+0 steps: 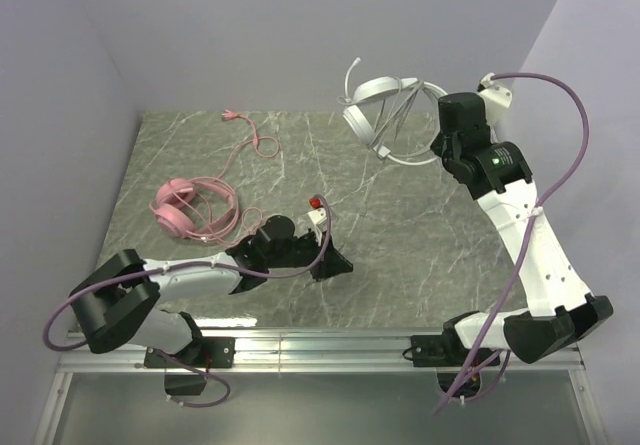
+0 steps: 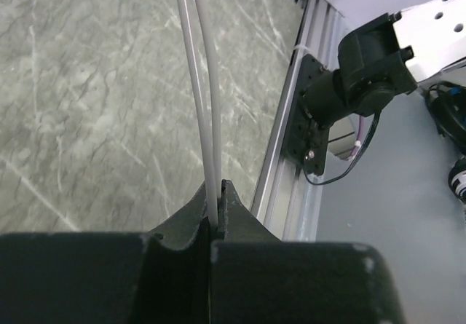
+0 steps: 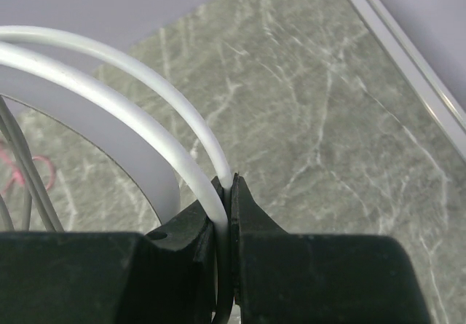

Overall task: Wrap the headphones
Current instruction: Wrap the headphone cable with the left arm

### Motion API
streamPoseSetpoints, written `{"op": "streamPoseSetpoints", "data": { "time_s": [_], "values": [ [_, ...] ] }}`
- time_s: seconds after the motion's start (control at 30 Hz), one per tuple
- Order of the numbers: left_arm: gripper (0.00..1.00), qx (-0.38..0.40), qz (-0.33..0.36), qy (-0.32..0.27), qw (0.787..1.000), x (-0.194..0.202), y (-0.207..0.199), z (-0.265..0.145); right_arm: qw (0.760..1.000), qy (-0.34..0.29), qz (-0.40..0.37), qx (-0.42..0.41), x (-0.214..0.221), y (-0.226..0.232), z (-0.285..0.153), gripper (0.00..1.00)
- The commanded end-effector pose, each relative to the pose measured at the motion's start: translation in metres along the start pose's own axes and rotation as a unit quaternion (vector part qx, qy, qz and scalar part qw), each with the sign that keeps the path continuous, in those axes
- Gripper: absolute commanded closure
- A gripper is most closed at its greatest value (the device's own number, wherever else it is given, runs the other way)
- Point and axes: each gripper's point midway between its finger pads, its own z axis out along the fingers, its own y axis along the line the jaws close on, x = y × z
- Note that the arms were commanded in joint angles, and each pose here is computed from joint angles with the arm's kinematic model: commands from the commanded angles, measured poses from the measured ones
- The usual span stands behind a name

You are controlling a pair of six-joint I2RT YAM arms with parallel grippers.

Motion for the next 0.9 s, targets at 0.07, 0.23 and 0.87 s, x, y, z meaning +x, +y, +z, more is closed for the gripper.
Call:
{"op": "streamPoseSetpoints", "data": {
  "time_s": [0.07,0.23,0.87],
  "values": [
    [1.00,-0.047,0.010,0.035,0.998,-0.004,-0.002,-0.014,0.995,-0.052,0.073,0.030,-0.018,-0.008,0.015,1.00],
    [0.99,-0.069,0.021,0.044,0.996,-0.014,-0.005,-0.020,0.996,-0.041,0.065,0.052,0.006,-0.020,0.030,1.00],
    [1.00,-0.188,0.136,0.078,0.970,-0.081,-0.016,-0.051,0.995,0.016,0.009,0.103,0.089,-0.044,0.068,1.00]
  ]
}}
